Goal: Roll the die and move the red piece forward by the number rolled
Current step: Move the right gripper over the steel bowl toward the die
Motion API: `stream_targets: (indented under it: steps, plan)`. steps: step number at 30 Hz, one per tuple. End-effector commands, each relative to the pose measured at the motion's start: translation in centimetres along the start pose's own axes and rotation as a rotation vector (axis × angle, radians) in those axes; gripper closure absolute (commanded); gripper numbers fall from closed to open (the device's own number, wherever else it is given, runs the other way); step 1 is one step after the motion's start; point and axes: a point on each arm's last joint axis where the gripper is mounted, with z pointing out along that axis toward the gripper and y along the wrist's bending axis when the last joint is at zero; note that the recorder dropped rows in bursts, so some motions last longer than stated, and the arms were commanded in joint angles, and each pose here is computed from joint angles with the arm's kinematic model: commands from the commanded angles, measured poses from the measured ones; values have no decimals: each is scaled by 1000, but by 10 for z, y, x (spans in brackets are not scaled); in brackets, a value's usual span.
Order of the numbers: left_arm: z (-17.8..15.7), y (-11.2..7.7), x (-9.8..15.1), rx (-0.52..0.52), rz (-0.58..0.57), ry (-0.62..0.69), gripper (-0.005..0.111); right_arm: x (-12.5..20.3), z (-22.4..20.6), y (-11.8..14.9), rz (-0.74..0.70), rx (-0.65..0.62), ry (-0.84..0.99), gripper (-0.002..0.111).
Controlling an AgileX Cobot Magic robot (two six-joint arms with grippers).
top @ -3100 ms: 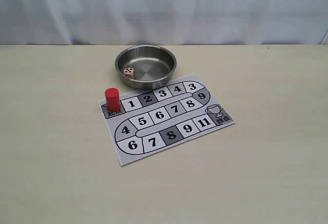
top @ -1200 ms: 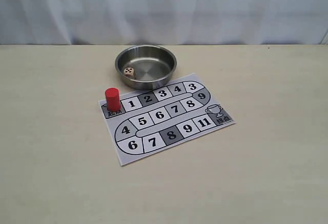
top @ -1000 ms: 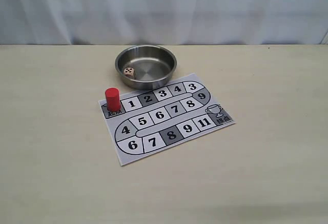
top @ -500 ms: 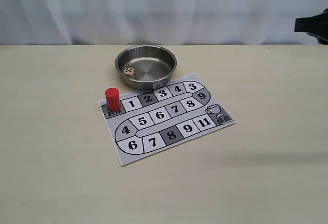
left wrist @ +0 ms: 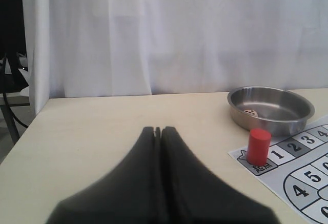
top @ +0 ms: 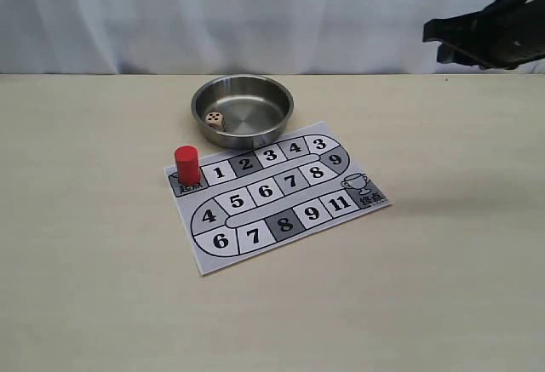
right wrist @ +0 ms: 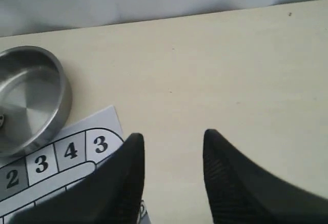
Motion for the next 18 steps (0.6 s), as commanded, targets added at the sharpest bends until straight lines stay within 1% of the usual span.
stream_targets:
  steps: [1,4,6,7,10,12,16,18]
  plan:
    - [0,0,0,-1,-7,-6,107,-11,16,20,-47,-47,-10,71]
    - [0,0,0,-1,-7,-6,107,-15,29,35,-72,-76,-1,71]
    - [0,0,0,-1,-7,-6,107,-16,38,45,-90,-95,3,68]
    - [0,0,0,-1,-7,-6,107,-17,42,50,-96,-101,0,65]
    - [0,0,0,-1,-7,-6,107,-20,54,66,-121,-129,-1,53]
    - [0,0,0,-1,-7,-6,107,-20,63,76,-136,-146,12,47]
    - [0,0,0,-1,-7,-6,107,-24,74,91,-160,-183,80,46]
    - [0,0,0,-1,-7,-6,107,-27,80,96,-135,-215,121,46]
